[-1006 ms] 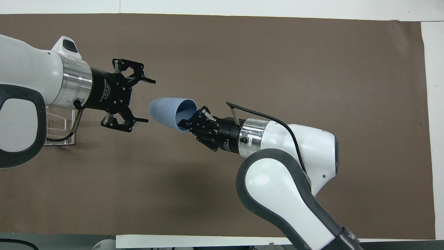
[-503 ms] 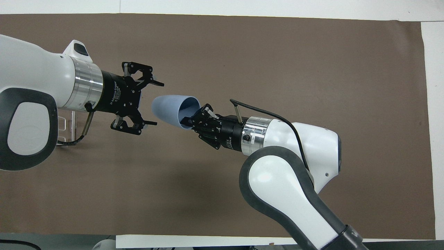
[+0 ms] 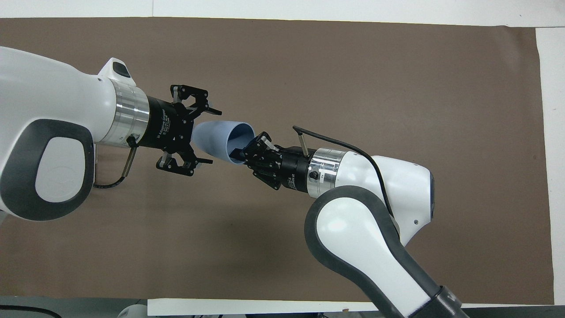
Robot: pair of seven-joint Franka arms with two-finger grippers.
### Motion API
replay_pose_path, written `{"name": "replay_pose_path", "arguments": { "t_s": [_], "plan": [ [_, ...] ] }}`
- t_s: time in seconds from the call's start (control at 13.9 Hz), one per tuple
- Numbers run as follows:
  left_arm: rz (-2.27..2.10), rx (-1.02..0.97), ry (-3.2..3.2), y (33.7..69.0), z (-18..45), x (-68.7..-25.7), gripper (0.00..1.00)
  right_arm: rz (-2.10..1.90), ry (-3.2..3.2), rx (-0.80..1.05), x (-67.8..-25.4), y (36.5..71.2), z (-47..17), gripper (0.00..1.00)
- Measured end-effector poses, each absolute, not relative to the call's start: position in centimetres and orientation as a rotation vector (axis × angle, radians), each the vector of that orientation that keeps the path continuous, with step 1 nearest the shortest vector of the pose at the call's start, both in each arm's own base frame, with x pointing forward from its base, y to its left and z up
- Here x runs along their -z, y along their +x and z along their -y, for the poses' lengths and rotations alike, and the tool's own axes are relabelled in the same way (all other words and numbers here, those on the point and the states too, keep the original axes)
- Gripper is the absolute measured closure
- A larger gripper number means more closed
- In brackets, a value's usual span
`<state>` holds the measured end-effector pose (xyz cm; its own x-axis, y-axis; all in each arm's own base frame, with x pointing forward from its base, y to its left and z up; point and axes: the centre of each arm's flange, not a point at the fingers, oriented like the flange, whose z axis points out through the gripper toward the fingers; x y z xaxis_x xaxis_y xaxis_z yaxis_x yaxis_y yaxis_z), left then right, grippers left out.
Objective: Hang cup on cup holder
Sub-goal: 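Open the right gripper and pull it back from the cup, then move the cup to the rack with the left gripper while the right gripper retracts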
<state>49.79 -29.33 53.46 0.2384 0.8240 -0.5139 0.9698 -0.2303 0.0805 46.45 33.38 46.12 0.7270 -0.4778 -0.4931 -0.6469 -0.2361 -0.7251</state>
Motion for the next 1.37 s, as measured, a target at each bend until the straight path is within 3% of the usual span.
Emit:
{"name": "replay_pose_path", "arguments": {
  "t_s": [0.22, 0.36, 0.65, 0.79, 0.93, 1.15, 1.37],
  "plan": [
    [-1.668, 0.539, 2.13, 49.6, 30.2, -52.8, 0.04, -0.871, -1.887, -0.202, -46.1, 46.5, -33.3, 0.95],
    [-1.658, 0.538, 2.139, 49.4, 30.5, -52.8, 0.21, -0.881, -1.883, -0.205, -46.1, 46.7, -33.0, 0.95],
    [-1.655, 0.537, 2.139, 49.3, 30.6, -52.9, 0.21, -0.882, -1.881, -0.204, -46.1, 46.6, -32.9, 0.94],
    [-1.655, 0.547, 2.133, 49.2, 30.8, -53.0, 0.21, -0.878, -1.876, -0.197, -46.6, 46.8, -32.9, 0.78],
    [-1.65, 0.544, 2.136, 49.1, 31.1, -53.3, 0.21, -0.88, -1.858, -0.168, -47.6, 47.4, -32.5, 0.53],
    [-1.697, 0.439, 2.157, 49.7, 30.3, -53.8, 0.21, -0.866, -1.866, -0.126, -48.9, 49.2, -29.5, 0.25],
    [-1.781, 0.285, 2.254, 51.3, 26.4, -52.7, 0.21, -0.739, -2.021, -0.099, -51.4, 52.6, -22.7, 0.11]
  ]
}}
